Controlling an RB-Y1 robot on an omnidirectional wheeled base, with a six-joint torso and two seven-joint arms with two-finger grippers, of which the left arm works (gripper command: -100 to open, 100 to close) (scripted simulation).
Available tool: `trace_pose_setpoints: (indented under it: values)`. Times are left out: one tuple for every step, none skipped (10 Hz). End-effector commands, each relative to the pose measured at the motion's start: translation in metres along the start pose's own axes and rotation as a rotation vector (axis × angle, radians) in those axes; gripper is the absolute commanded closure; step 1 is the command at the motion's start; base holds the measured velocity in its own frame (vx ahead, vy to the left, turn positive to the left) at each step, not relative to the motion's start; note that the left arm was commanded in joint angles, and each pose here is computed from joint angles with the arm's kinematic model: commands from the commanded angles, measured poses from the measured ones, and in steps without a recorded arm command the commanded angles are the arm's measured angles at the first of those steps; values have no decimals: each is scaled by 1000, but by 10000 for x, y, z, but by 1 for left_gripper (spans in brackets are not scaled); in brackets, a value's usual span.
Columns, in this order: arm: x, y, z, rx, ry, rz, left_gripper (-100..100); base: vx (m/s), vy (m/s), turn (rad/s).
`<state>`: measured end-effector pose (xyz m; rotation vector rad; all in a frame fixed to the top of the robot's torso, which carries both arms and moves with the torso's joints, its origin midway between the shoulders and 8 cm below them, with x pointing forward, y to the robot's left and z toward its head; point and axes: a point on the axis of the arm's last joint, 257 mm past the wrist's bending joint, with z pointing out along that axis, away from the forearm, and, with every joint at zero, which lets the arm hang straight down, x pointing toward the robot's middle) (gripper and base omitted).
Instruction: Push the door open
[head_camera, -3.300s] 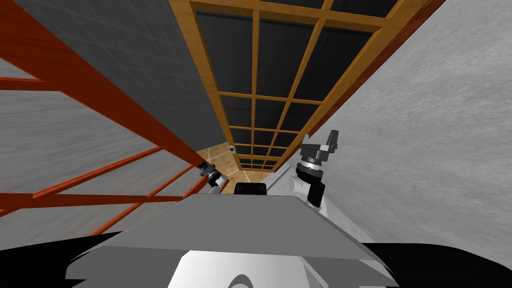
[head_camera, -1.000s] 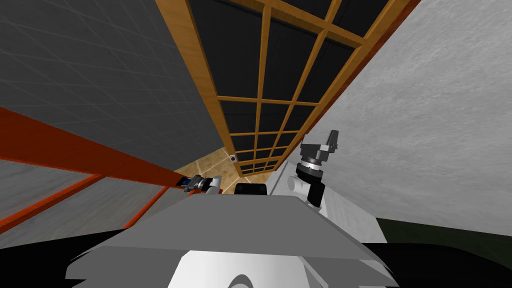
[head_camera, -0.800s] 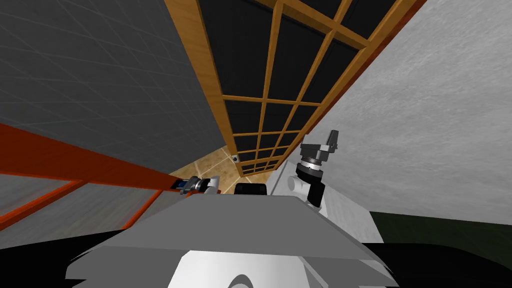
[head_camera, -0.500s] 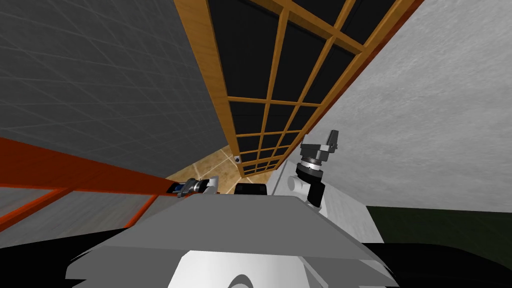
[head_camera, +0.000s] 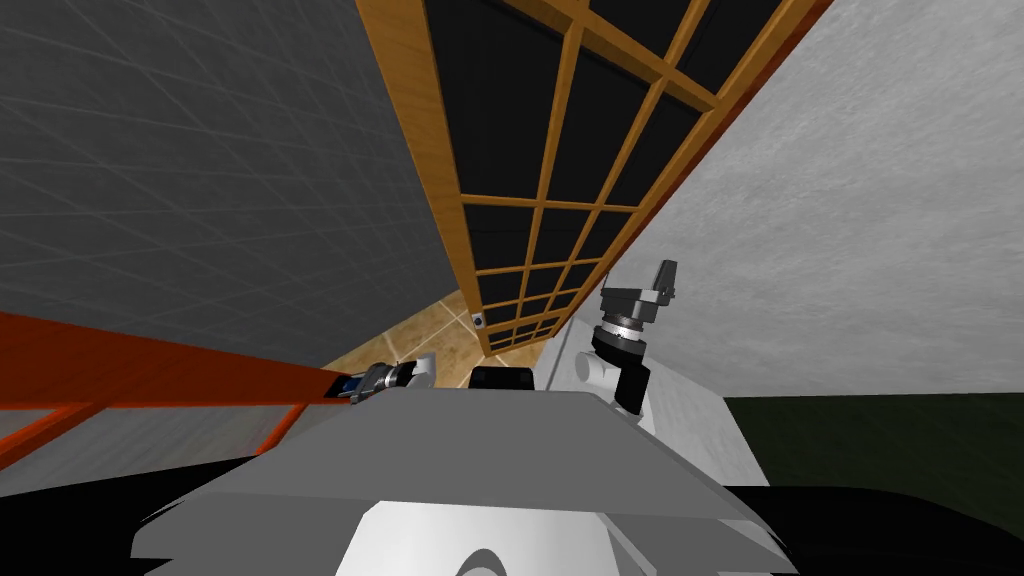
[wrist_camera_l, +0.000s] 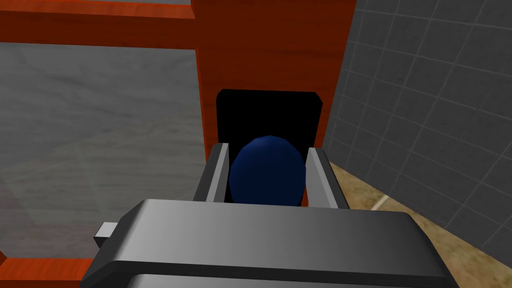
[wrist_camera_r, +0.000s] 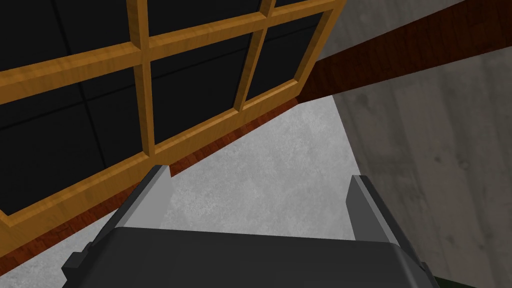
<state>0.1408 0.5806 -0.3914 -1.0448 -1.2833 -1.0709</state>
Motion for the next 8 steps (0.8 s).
trace_pose_setpoints:
  values:
    - [-4,-189,14,71,-3,-1,100,-6,179,-210]
    - [-41,-280,-20,101,-14,2,100,-14,189,-172]
    - [-63,-233,-40,77,-18,4,100,-6,79,-27]
    - [-1,-401,83,144,0,0,100,6,133,-71]
    - [12,-469,116,169,3,-2,100,-13,214,-71]
    - [21,-544,143,196,5,-3,100,-30,225,-36]
    - [25,-665,168,240,6,-4,100,-49,258,-48]
    - [25,-665,168,240,6,-4,100,-25,188,-18]
